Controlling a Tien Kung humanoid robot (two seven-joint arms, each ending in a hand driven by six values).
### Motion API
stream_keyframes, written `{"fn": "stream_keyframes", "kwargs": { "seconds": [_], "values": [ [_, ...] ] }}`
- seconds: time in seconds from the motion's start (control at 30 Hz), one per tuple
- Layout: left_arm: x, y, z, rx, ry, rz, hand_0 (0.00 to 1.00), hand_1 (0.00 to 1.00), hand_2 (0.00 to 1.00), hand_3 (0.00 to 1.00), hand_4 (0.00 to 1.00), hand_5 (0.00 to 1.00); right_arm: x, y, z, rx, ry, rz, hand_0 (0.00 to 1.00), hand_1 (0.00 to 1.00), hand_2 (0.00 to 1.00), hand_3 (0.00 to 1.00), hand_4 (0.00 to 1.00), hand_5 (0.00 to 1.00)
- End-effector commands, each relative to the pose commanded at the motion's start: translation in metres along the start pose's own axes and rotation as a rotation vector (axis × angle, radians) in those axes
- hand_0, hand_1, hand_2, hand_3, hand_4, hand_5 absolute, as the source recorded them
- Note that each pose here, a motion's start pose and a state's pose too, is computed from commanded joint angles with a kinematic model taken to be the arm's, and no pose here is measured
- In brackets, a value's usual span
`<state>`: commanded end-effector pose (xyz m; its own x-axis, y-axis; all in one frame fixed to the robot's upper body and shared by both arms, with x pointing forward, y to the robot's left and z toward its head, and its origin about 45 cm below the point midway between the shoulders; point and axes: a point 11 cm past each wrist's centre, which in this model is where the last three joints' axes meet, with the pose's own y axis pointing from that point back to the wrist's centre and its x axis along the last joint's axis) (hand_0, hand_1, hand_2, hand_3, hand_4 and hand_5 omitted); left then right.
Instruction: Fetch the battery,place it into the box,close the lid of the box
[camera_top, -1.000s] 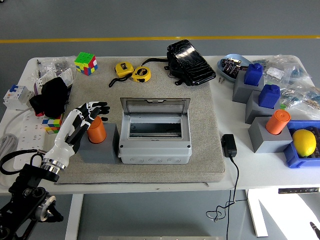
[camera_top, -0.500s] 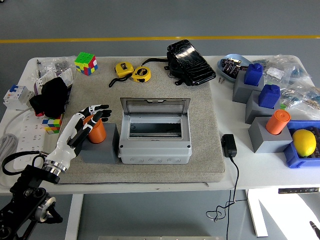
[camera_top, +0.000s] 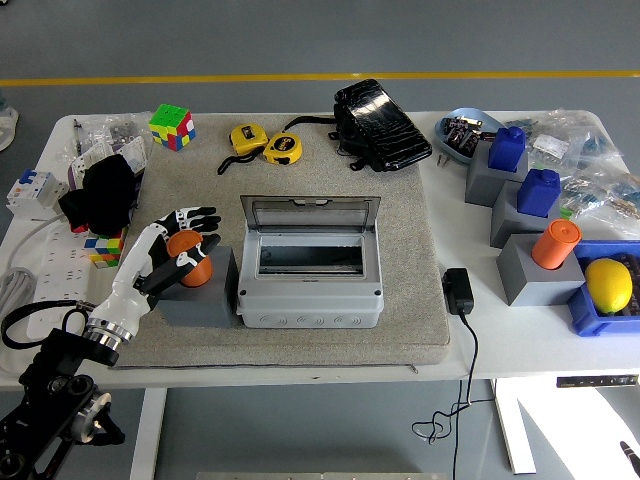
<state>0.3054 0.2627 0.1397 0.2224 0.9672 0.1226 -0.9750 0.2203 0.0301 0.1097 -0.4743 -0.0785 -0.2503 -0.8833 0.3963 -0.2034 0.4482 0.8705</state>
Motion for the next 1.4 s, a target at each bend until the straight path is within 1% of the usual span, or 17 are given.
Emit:
{"fn": "stream_keyframes", "kwargs": {
  "seconds": [0.17,0.2,0.37,0.57,0.6,0.77,0.8,0.97,1.0,1.17,1.2,1.37,1.4],
  "values": [
    [-0.002,0.0,-0.003,0.008,-0.001,0.001,0.637,0.716,0.72,0.748,0.998,0.374,0.0,0.0,0.0,0.001,0.001,0.0,0.876,0.821,0.795,0.847,0.998,0.998],
    [-0.002,0.0,-0.003,0.009,-0.001,0.001,0.634,0.715,0.715,0.744,0.998,0.338,0.0,0.0,0.0,0.001,0.001,0.0,0.876,0.821,0.795,0.847,0.998,0.998],
    [-0.005,0.001,-0.006,0.014,-0.003,0.004,0.634,0.715,0.715,0.744,0.998,0.338,0.0,0.0,0.001,-0.001,0.003,0.0,0.876,0.821,0.795,0.847,0.998,0.998],
    [-0.004,0.002,-0.009,0.023,-0.028,0.011,0.634,0.714,0.706,0.743,0.998,0.33,0.001,0.0,0.002,-0.003,0.005,0.002,0.876,0.821,0.795,0.846,0.998,0.998],
    [-0.004,0.002,-0.009,0.024,-0.029,0.012,0.618,0.7,0.681,0.728,0.998,0.291,0.001,0.0,0.002,-0.003,0.005,0.002,0.876,0.821,0.794,0.846,0.998,0.998],
    [-0.004,0.002,-0.01,0.026,-0.049,0.025,0.618,0.7,0.681,0.728,0.998,0.291,0.002,0.0,0.001,-0.002,0.004,0.003,0.876,0.821,0.794,0.846,0.998,0.998],
    [-0.004,0.002,-0.01,0.026,-0.054,0.026,0.543,0.654,0.639,0.669,0.998,0.197,0.002,0.0,0.002,-0.002,0.004,0.004,0.876,0.821,0.794,0.846,0.998,0.998],
    [-0.003,0.002,-0.01,0.028,-0.07,0.034,0.543,0.654,0.639,0.669,0.998,0.197,0.002,0.0,0.002,-0.002,0.001,0.005,0.876,0.821,0.794,0.846,0.998,0.998],
    [-0.003,0.002,-0.011,0.029,-0.071,0.035,0.498,0.635,0.593,0.649,0.998,0.118,0.002,0.0,0.002,-0.002,0.001,0.005,0.874,0.82,0.793,0.846,0.998,0.998],
    [-0.002,0.001,-0.009,0.02,-0.085,0.052,0.498,0.635,0.593,0.649,0.998,0.118,0.002,0.0,0.0,0.0,-0.002,0.006,0.874,0.82,0.793,0.846,0.998,0.998],
    [-0.001,0.001,-0.008,0.017,-0.088,0.057,0.436,0.601,0.537,0.578,0.998,0.1,0.002,0.0,0.0,0.001,-0.002,0.006,0.874,0.821,0.793,0.844,0.998,0.998],
    [0.001,0.0,-0.004,-0.002,-0.083,0.087,0.436,0.601,0.537,0.578,0.998,0.1,0.002,0.0,-0.001,0.002,-0.005,0.006,0.874,0.821,0.793,0.844,0.998,0.998],
    [0.002,0.0,-0.003,-0.006,-0.083,0.092,0.417,0.583,0.521,0.537,0.998,0.14,0.002,0.0,-0.001,0.002,-0.005,0.006,0.875,0.821,0.792,0.843,0.998,0.998]
  ]
}}
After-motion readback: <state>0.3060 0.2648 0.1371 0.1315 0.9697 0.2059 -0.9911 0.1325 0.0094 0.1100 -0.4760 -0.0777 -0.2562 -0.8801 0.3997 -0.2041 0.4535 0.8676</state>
